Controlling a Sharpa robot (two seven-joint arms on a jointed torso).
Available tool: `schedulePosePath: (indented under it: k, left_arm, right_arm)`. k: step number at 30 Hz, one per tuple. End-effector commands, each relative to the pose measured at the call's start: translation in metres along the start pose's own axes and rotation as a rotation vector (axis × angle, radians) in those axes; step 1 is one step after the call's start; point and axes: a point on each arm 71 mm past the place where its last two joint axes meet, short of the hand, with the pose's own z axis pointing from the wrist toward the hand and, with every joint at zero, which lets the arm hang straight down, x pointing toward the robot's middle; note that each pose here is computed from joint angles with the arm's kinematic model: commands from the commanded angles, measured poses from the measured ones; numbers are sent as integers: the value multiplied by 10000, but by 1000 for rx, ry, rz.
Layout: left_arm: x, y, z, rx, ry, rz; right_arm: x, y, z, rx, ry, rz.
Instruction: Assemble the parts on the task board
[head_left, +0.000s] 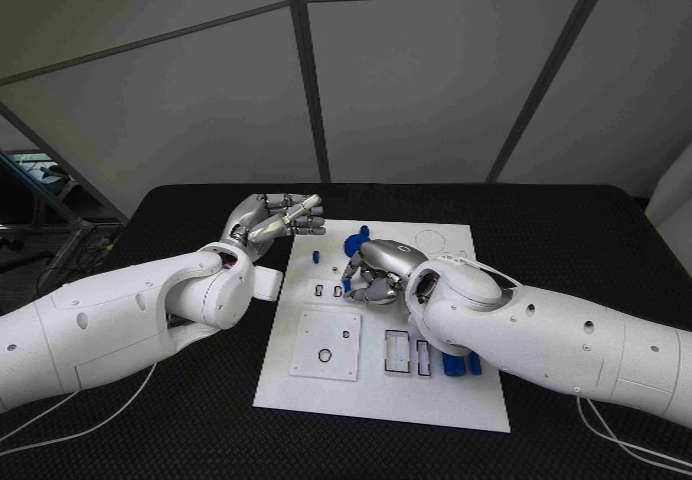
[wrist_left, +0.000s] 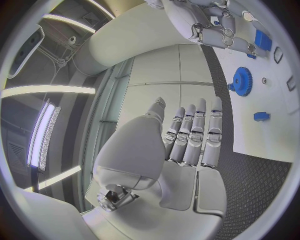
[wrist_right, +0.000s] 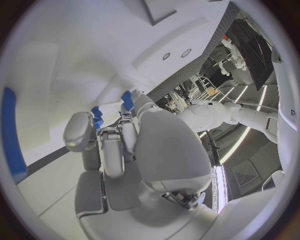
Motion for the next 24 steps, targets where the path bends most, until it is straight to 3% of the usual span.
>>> schedulePosePath:
  k: [1, 24]
  left_arm:
    - [21, -19, 4, 8, 17, -3]
    - [16, -14, 12, 7, 15, -2]
  right_arm:
    - [23, 1, 6, 6, 19, -13]
    - [73, -18, 7, 23, 63, -40]
